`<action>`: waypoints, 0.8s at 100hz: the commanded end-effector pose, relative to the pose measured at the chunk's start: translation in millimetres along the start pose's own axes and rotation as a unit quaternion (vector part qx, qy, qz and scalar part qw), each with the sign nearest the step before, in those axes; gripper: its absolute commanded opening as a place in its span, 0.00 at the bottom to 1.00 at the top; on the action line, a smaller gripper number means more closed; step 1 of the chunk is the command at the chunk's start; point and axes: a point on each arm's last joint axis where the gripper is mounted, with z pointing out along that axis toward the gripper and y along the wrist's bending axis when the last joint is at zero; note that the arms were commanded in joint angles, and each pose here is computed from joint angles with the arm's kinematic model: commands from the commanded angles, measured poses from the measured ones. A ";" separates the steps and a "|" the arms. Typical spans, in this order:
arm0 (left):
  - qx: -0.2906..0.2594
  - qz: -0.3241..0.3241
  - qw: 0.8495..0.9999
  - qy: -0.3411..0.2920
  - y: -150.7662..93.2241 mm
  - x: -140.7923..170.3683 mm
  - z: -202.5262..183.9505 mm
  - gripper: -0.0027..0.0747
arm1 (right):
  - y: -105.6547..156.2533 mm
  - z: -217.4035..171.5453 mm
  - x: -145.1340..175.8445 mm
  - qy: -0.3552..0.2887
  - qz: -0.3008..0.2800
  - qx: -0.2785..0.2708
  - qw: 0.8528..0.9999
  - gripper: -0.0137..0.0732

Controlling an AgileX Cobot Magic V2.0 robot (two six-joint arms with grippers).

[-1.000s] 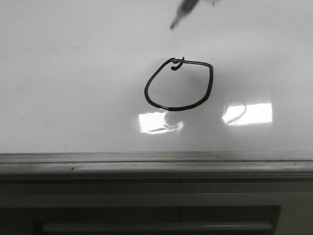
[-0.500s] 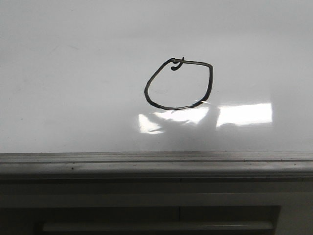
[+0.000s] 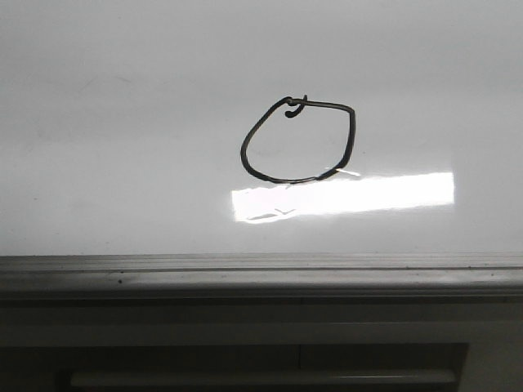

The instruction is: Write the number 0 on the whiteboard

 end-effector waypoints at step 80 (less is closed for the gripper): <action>-0.012 -0.012 0.998 -0.060 5.3 -18.7 1.0 0.01 | 6.1 -8.5 -17.9 -0.067 0.000 -0.018 0.998 0.11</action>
